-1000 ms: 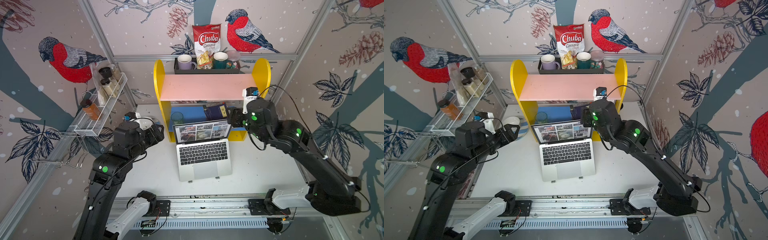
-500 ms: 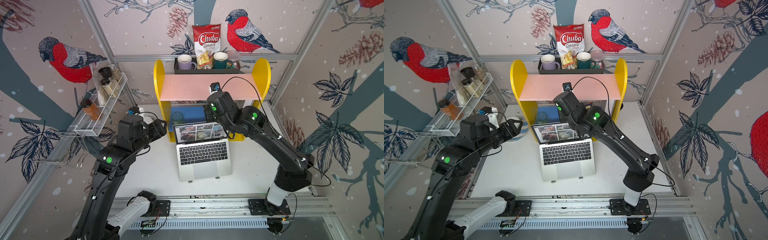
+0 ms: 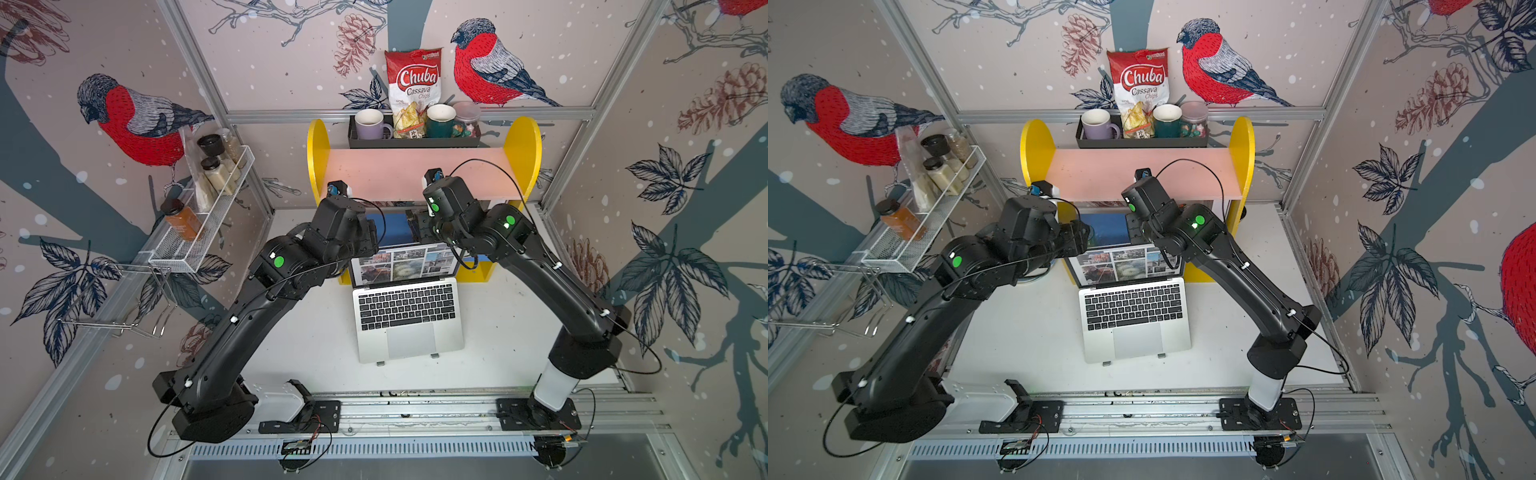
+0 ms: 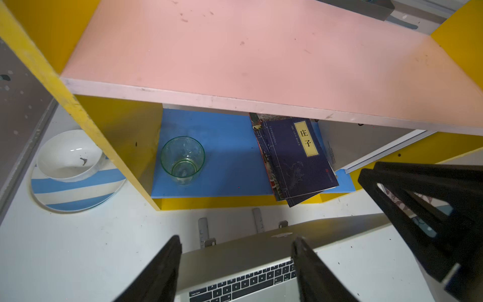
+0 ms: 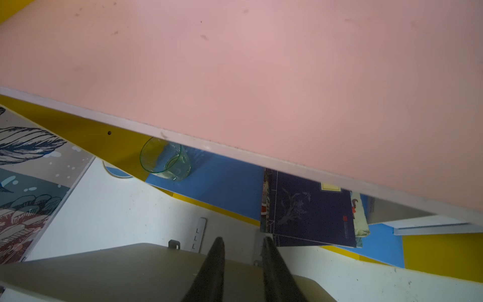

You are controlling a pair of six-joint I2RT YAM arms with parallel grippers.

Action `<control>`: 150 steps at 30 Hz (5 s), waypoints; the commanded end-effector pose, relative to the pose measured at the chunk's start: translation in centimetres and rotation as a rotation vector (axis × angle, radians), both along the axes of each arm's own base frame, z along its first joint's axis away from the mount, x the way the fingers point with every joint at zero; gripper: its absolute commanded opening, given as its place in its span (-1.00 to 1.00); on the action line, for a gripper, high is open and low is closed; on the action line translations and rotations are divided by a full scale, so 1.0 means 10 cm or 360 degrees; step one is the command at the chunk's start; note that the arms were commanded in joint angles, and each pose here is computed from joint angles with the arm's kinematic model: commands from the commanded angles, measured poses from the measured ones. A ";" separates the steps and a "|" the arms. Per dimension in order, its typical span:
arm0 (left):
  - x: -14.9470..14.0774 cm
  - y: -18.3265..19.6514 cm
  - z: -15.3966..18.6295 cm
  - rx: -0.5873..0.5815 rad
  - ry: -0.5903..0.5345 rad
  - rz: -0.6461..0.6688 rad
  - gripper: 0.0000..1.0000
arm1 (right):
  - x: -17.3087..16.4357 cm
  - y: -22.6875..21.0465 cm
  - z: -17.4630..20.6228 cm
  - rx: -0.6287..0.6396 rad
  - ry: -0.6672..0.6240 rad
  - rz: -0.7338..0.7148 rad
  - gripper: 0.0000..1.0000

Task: Close the laptop lid and set it aside
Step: Close the lid of the laptop.

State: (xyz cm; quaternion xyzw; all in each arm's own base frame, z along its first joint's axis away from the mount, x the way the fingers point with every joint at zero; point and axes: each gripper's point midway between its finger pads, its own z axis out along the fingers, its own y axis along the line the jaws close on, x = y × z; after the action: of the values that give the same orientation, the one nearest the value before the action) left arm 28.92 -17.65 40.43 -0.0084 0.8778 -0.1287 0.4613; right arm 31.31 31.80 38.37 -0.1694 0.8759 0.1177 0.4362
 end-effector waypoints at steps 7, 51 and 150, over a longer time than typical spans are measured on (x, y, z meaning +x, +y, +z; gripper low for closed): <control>0.05 -0.01 -0.10 0.0181 -0.0008 0.0047 0.32 | -0.07 -0.01 -0.14 0.0066 0.0087 0.0040 -0.49; -0.14 0.09 -0.50 0.0105 0.0080 0.0065 0.34 | -0.57 -0.04 -0.40 0.0113 0.0139 0.0088 -0.52; -0.59 0.19 -1.13 -0.0015 0.0235 0.0042 0.38 | -2.04 -0.03 -1.83 -0.0144 0.0317 0.0204 0.48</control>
State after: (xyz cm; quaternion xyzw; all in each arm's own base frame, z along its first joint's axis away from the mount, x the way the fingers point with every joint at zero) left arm 22.87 -15.51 28.98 -0.0253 0.9119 -0.1164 0.3928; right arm 11.35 31.67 20.90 -0.2323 0.9011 0.1241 0.3445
